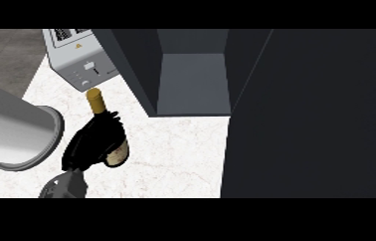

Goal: Pick up the wine, place it into the cabinet and close the cabinet

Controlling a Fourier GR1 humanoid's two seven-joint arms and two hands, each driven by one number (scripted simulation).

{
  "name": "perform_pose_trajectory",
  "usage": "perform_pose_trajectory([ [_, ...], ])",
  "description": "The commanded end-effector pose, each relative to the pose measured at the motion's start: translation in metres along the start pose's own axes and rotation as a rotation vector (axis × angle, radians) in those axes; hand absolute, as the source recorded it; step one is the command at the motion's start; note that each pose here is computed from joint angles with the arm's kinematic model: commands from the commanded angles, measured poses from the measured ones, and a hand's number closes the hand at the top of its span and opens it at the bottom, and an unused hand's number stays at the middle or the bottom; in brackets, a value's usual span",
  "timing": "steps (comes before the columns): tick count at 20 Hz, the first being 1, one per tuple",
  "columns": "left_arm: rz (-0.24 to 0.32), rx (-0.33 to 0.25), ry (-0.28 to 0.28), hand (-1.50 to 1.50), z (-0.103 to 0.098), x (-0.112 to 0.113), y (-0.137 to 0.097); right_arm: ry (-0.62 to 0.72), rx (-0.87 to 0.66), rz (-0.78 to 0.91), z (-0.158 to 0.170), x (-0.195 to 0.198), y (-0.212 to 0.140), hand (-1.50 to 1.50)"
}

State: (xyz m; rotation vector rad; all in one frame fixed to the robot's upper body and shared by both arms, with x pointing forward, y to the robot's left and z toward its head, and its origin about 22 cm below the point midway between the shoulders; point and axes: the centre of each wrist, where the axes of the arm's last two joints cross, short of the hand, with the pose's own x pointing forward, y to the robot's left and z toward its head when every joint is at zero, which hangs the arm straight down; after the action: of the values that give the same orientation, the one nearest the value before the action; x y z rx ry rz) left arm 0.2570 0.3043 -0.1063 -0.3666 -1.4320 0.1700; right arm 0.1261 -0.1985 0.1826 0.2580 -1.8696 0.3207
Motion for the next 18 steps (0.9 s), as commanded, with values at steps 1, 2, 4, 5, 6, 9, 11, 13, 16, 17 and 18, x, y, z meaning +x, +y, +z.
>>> perform_pose_trajectory([
  [1,0.013,-0.011,0.002,1.50,0.001,-0.012,-0.012,-0.084,0.031,-0.059,0.038,0.046,0.005,-1.50],
  [2,-0.034,-0.013,-0.021,1.50,-0.002,-0.008,-0.012,-0.082,0.038,-0.078,0.041,0.050,0.007,-1.50],
  [4,-0.058,-0.008,-0.021,1.50,0.001,-0.001,-0.004,-0.071,0.025,-0.063,0.030,0.045,0.009,-1.50],
  [5,-0.091,-0.002,-0.051,1.50,-0.013,0.000,-0.021,-0.090,0.038,-0.065,0.037,0.045,0.002,-1.50],
  [6,-0.098,-0.001,-0.051,1.50,-0.002,0.000,-0.014,-0.091,0.010,-0.072,0.041,0.051,0.010,-1.50],
  [9,-0.098,-0.026,-0.086,1.50,0.004,-0.011,-0.021,-0.082,0.019,-0.055,0.036,0.049,0.003,-1.50],
  [11,-0.095,0.050,-0.178,1.50,0.013,-0.026,-0.035,-0.079,0.049,-0.055,0.036,0.046,0.005,-1.50],
  [13,-0.065,0.136,-0.222,1.50,0.025,-0.020,-0.012,-0.070,0.031,-0.063,0.036,0.043,0.003,-1.50],
  [16,-0.069,0.204,-0.328,1.50,0.050,-0.028,-0.015,-0.068,0.017,-0.057,0.028,0.033,0.005,-1.50],
  [17,-0.030,0.199,-0.347,1.50,0.048,-0.029,-0.024,-0.081,0.017,-0.051,0.026,0.034,0.002,-1.50],
  [18,-0.024,0.168,-0.371,1.50,0.046,-0.025,-0.020,-0.083,0.037,-0.055,0.034,0.039,0.003,-1.50],
])
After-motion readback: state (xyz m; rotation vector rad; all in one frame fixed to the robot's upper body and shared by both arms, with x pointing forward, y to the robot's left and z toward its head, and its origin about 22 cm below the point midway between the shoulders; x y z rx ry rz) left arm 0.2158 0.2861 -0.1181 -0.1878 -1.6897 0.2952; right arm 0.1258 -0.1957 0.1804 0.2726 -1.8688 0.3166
